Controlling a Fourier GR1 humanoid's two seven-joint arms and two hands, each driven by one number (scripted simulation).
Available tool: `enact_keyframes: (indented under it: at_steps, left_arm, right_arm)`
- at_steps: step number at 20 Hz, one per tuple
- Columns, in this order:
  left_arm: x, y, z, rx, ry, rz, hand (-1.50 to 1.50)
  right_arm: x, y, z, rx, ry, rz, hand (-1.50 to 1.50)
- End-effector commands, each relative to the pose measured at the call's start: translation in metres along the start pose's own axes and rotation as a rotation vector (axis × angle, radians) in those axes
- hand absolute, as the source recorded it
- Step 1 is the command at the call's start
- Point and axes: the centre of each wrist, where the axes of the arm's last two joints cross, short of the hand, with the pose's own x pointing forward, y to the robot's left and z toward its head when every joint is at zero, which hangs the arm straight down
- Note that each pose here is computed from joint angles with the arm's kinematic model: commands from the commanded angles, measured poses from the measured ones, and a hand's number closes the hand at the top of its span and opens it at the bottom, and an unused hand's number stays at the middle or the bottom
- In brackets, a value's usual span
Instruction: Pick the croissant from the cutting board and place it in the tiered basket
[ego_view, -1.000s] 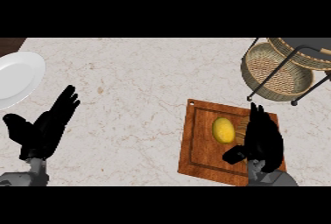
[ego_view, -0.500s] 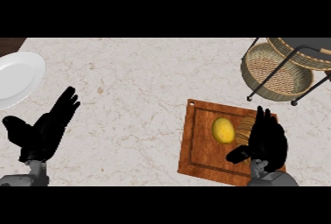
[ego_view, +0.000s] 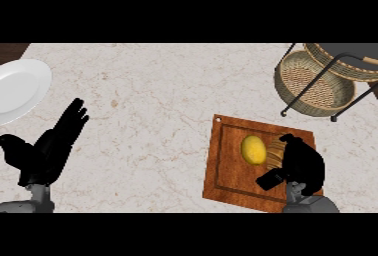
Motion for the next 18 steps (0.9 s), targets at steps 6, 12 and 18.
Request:
enact_keyframes:
  at_steps: [6, 12, 18]
  left_arm:
    - [-0.001, 0.005, 0.001, -0.006, 0.005, 0.011, 0.00]
    - [-0.005, -0.002, 0.001, 0.003, 0.002, 0.024, 0.00]
    - [-0.008, -0.002, 0.001, 0.009, 0.014, 0.033, 0.00]
  right_arm:
    - [-0.095, -0.062, -0.070, 0.019, -0.253, 0.240, 1.50]
    - [-0.135, -0.133, -0.092, -0.088, -0.470, 0.302, 1.50]
    - [-0.169, -0.204, -0.111, -0.354, -0.690, 0.019, 1.50]
